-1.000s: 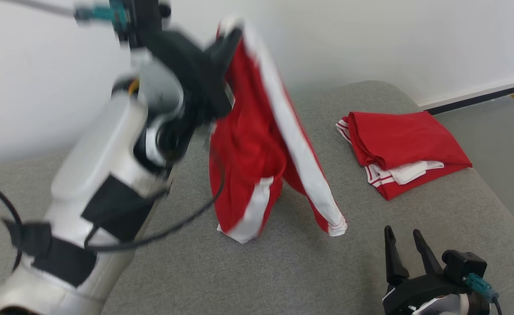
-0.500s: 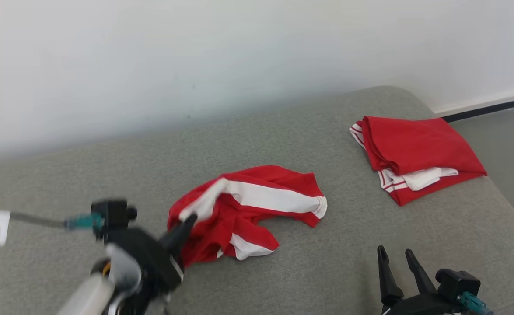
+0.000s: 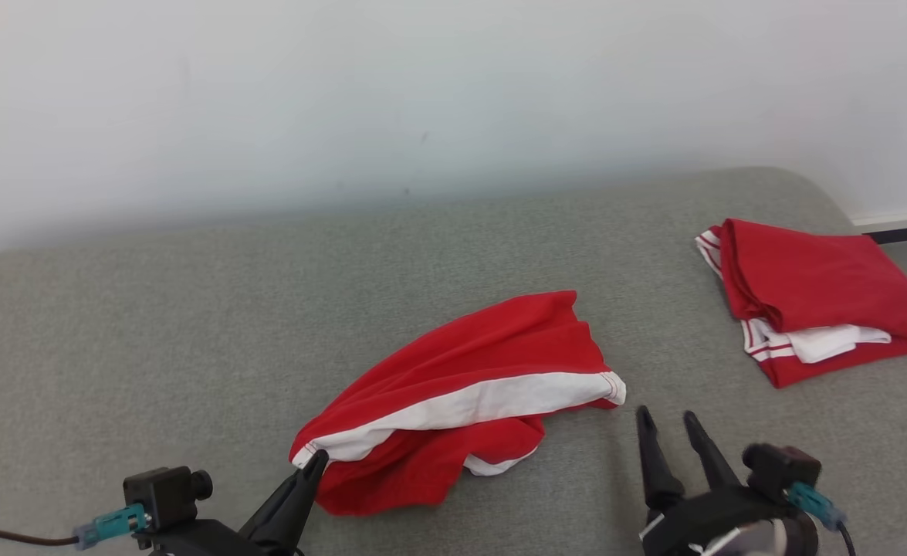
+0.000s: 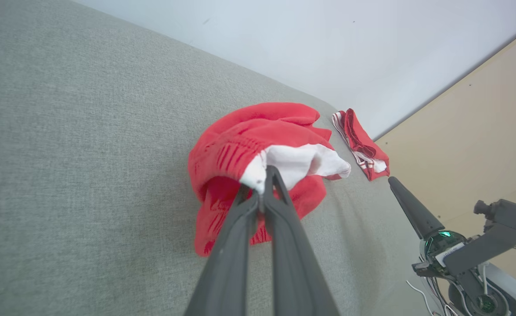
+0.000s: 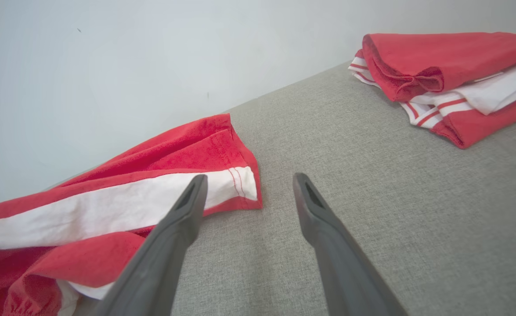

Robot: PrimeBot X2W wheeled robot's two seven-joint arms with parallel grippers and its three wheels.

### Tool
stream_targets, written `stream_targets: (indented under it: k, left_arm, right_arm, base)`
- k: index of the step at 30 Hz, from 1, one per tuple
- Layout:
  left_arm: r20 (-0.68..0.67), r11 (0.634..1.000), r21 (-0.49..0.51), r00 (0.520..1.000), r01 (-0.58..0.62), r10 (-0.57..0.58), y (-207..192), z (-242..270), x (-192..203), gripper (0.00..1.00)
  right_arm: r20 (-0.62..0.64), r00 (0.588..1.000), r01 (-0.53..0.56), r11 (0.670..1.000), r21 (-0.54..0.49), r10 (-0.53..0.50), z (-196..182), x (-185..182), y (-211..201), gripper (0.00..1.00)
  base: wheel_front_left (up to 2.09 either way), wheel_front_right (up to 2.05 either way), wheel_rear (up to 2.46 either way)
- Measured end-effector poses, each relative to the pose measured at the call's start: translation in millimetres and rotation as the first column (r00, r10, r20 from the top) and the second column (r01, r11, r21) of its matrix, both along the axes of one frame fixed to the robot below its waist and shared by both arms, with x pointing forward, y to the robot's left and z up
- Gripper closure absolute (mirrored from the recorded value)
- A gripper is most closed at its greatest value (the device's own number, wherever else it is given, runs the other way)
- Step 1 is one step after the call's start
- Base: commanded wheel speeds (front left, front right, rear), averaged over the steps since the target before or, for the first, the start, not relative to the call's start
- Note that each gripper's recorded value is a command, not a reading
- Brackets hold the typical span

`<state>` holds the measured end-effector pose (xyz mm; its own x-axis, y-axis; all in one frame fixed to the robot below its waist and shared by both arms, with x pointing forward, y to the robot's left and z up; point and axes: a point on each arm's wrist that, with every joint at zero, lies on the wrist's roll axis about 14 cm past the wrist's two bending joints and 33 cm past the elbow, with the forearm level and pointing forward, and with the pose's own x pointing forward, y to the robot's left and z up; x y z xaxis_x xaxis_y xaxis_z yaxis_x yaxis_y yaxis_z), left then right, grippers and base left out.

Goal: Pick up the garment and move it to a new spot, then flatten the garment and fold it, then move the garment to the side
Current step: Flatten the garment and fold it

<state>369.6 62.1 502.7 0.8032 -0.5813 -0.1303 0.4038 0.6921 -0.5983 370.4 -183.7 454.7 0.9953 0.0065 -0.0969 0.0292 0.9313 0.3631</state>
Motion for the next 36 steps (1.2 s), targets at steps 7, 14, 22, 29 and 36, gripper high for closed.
stream_targets:
  k: [7, 14, 22, 29, 36]
  left_arm:
    - [-0.007, 0.999, 0.019, 0.999, -0.037, 0.037, 12.3, -10.0, 2.2, 1.00]
    - [-0.026, 0.999, 0.011, 0.998, -0.053, 0.053, 16.2, -16.6, 4.7, 1.00]
    - [-0.040, 0.998, 0.008, 0.997, -0.064, 0.065, 18.1, -22.7, 4.2, 1.00]
    - [0.127, 0.997, 0.049, 0.990, -0.063, 0.056, 23.1, 10.9, 18.8, 1.00]
    - [0.396, 0.997, 0.072, 0.917, 0.016, -0.044, 12.3, 103.4, 36.1, 1.00]
  right_arm:
    - [-0.049, 0.995, -0.090, 0.995, 0.037, 0.091, -4.3, 32.7, 20.8, 0.00]
    - [-0.150, 0.979, -0.132, 0.990, 0.056, 0.139, -24.5, 51.0, 30.5, 0.00]
    - [-0.198, 0.962, -0.171, 0.981, 0.086, 0.185, -36.2, 55.7, 44.8, 1.00]
    - [-0.053, 0.982, -0.180, 0.983, 0.046, 0.183, 11.1, 69.2, 24.1, 1.00]
    - [0.233, 0.954, -0.190, 0.982, -0.018, 0.189, 123.6, 88.2, -0.2, 1.00]
  base:
    - [0.00, 0.00, 0.00]
    - [0.00, 0.00, 0.00]
    - [0.00, 0.00, 0.00]
    - [0.00, 0.00, 0.00]
    - [0.00, 0.00, 0.00]
